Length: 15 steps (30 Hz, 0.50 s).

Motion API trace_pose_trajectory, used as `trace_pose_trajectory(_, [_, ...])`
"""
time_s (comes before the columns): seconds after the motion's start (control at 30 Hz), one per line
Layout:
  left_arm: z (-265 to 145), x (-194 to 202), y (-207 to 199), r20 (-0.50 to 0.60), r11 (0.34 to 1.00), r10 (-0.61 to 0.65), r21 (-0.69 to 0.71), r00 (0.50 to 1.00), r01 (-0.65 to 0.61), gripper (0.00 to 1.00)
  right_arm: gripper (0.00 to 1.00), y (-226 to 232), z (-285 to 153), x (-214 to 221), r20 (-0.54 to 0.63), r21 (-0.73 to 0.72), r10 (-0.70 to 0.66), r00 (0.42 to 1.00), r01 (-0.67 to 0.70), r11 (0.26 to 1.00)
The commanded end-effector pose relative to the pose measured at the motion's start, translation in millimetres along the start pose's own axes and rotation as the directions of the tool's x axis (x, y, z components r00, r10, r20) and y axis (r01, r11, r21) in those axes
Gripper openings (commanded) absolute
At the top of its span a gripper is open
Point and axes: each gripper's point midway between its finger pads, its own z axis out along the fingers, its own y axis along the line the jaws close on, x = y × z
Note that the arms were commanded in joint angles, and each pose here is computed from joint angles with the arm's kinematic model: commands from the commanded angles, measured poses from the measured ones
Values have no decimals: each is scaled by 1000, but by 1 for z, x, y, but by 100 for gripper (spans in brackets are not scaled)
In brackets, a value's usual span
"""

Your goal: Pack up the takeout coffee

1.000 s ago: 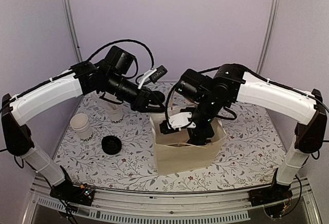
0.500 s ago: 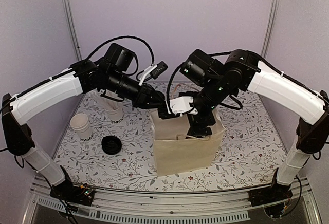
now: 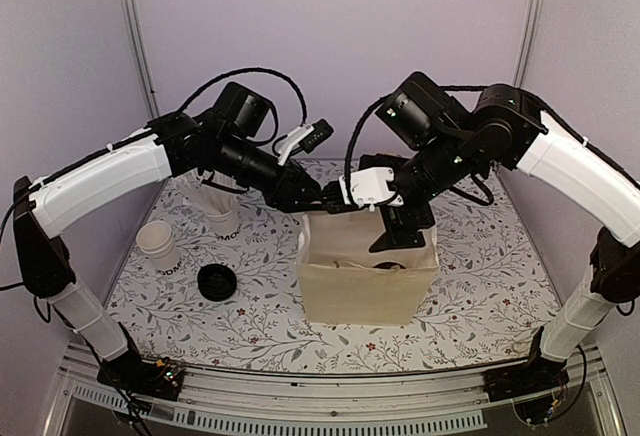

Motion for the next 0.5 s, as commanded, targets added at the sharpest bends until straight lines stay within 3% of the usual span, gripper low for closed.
trace_pose_trajectory(0.0, [3, -9, -15, 6, 997, 54, 49, 999, -54, 44, 97, -25, -30, -7, 42, 146, -34, 999, 28, 989])
trace_pose_trajectory(0.47, [25, -34, -5, 66, 982, 189, 17, 980, -190, 44, 94, -9, -14, -16, 85, 46, -45, 995, 41, 998])
